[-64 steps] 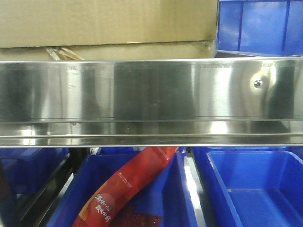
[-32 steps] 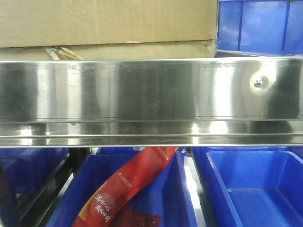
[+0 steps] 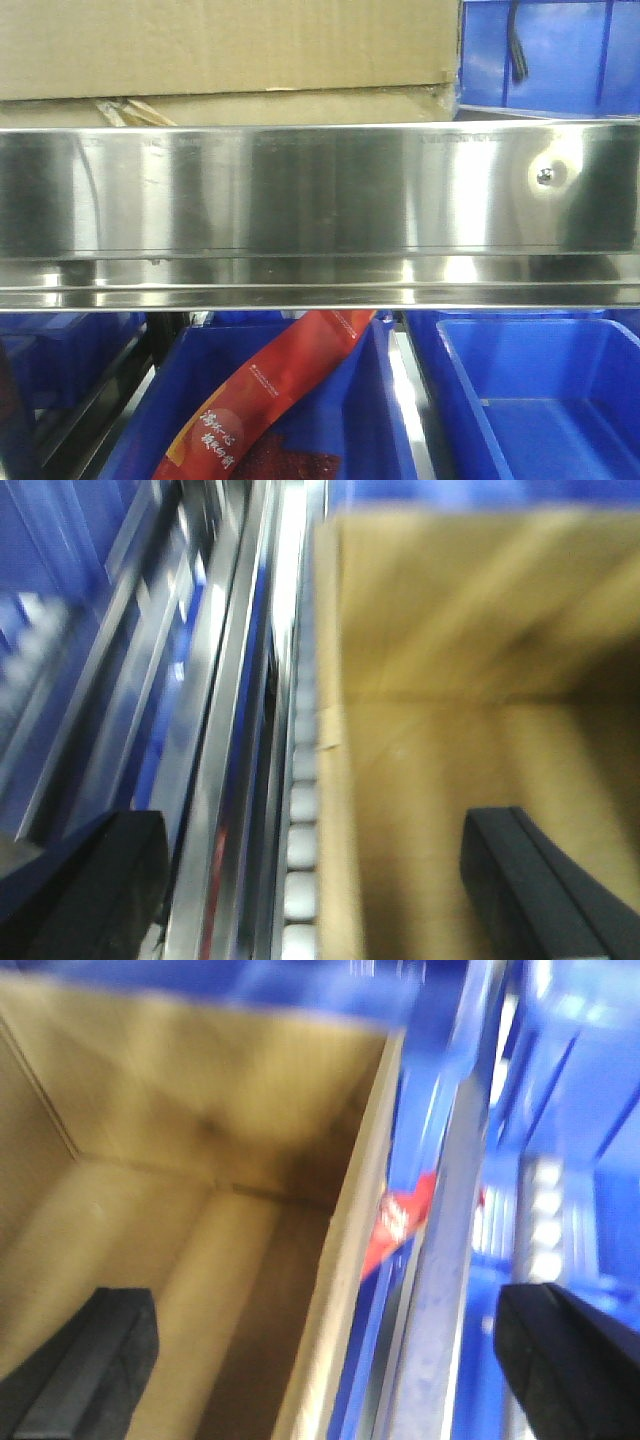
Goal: Grab carton from right shelf to conveyor
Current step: 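Close both grippers on opposite side walls of the carton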
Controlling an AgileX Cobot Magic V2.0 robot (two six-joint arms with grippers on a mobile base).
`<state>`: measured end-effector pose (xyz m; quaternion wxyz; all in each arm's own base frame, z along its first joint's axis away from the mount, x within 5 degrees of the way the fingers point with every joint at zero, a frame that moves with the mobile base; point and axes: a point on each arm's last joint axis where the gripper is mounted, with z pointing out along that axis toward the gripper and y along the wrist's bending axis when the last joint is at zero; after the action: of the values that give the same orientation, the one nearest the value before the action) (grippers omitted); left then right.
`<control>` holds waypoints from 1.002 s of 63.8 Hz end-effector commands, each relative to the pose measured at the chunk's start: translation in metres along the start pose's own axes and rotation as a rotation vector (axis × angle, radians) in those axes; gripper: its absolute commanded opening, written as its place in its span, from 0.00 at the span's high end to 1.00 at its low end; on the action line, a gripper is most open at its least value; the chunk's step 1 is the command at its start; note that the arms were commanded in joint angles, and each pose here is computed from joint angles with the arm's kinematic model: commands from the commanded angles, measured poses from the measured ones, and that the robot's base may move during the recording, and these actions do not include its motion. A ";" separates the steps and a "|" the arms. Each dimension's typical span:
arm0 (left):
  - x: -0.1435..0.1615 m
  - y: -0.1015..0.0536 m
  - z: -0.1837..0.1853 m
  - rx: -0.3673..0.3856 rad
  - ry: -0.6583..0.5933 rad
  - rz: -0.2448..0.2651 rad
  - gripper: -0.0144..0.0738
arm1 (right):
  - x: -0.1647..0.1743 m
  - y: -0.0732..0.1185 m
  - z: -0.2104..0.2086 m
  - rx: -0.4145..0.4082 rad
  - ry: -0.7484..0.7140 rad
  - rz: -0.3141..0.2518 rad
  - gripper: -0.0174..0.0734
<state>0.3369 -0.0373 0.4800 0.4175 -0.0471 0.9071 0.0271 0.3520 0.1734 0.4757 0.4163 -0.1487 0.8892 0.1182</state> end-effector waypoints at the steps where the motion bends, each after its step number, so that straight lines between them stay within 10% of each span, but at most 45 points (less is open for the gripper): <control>1: 0.000 -0.003 0.013 0.014 0.020 0.010 0.27 | -0.001 -0.005 0.011 0.023 0.001 0.010 0.18; 25: 0.005 -0.010 0.051 -0.003 0.097 0.028 0.27 | 0.010 -0.006 0.057 0.032 0.090 0.009 0.21; 35: 0.006 -0.011 0.059 -0.006 0.112 0.032 0.28 | 0.010 -0.006 0.058 0.032 0.092 0.009 0.49; 45: 0.007 -0.012 0.061 -0.007 0.116 0.032 0.51 | 0.010 -0.006 0.058 0.032 0.092 0.009 0.90; 54: 0.007 -0.012 0.061 -0.005 0.117 0.032 0.89 | 0.010 -0.006 0.058 0.033 0.092 0.012 0.88; 64: 0.007 -0.014 0.062 0.015 0.124 0.023 0.84 | 0.010 -0.006 0.058 0.033 0.092 0.012 0.88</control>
<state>0.3799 -0.0453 0.4327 0.3572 -0.0351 0.9329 0.0302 0.3881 0.1895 0.4254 0.3608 -0.1477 0.9151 0.1033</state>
